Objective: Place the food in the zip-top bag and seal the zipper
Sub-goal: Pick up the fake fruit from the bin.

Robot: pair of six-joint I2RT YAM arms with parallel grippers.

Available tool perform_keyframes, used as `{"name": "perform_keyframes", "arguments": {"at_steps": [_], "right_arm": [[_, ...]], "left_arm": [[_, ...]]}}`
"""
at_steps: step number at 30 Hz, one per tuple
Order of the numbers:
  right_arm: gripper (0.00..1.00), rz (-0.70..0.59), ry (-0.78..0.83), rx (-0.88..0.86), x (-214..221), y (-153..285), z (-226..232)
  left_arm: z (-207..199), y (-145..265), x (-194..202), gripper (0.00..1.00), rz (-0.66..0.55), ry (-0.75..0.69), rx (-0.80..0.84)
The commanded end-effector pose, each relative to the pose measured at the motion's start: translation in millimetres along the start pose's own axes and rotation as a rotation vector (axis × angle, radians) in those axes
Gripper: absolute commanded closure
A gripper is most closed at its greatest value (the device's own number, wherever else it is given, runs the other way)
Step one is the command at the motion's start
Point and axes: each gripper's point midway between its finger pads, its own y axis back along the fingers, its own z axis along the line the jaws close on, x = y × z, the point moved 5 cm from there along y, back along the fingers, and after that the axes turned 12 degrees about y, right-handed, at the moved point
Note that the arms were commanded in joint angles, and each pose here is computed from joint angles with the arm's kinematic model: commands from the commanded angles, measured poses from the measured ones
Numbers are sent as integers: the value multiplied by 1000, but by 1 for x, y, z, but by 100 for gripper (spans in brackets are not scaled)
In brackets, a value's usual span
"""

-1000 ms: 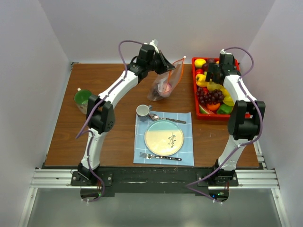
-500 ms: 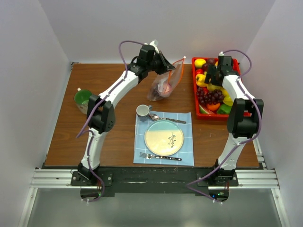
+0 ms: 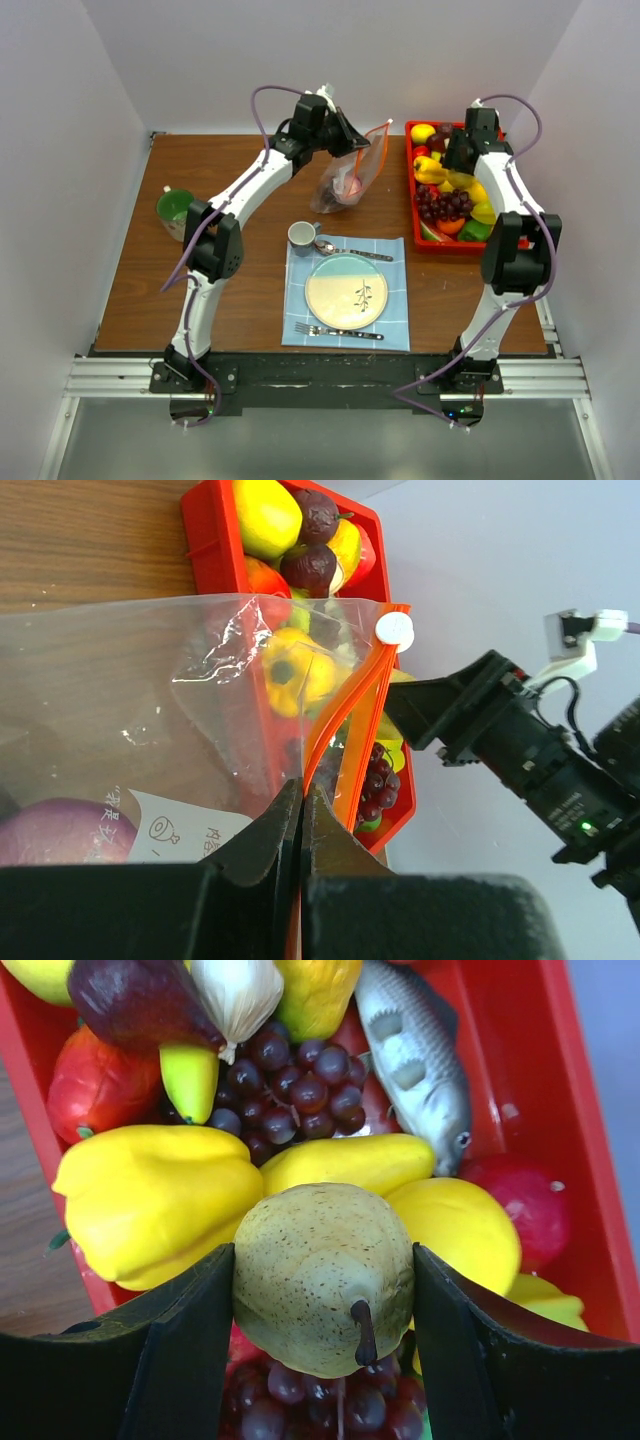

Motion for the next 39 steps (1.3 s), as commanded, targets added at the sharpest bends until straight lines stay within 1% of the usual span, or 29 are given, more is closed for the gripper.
{"name": "perform_keyframes", "arguments": {"at_steps": [1,6,7,8,9,10,14,15,17,18,19,22,24,26,29,33,36,37,38,39], "right_arm": [[73,-140,-42,33,-44,55,-21],[76,-211,-104,-29,-61,88,-21],[78,-223,-118,-59,-64,95,-18],[78,-255,-144,-147,-69,110,-9],[78,-276,-155,-187,-71,118,-3],[78,-307,-187,-233,-77,128,8],[78,-387,-223,-457,-81,172,57],[78,-402,-209,-519,-81,184,80],[78,-421,-252,-588,-82,193,101],[78,-427,-251,-685,-80,205,121],[79,-445,-311,-738,-81,205,132],[81,-422,-363,-860,-73,204,163],[82,-409,-375,-874,-67,198,175],[82,-391,-417,-868,-54,181,182],[82,-385,-452,-834,-39,163,183],[82,-388,-493,-816,-29,152,184],[82,-359,-497,-725,-26,141,178],[79,-326,-481,-675,-23,139,174],[75,-321,-481,-608,-23,134,168],[69,-307,-473,-575,-22,133,164]], "left_arm": [[-18,5,-12,100,-26,-29,51],[-20,6,-13,100,-32,-32,57],[-20,6,-13,100,-32,-31,58],[-21,7,-13,100,-33,-33,58],[-20,6,-13,100,-33,-31,56],[-21,6,-13,100,-35,-30,57],[-22,7,-13,100,-39,-27,57],[-24,9,-14,100,-42,-28,61],[-25,10,-15,100,-44,-27,62],[-26,10,-15,100,-46,-24,63],[-27,11,-15,100,-47,-23,64],[-29,13,-14,100,-44,-20,66],[-32,17,-14,100,-44,-22,70],[-32,19,-13,100,-41,-19,72],[-35,23,-11,100,-32,-14,81],[-41,27,-9,100,-13,-7,104],[-44,30,-10,100,-14,-9,110],[-45,31,-9,100,-14,-13,111],[-45,32,-9,100,-16,-14,111],[-47,33,-10,100,-19,-17,114]]}}
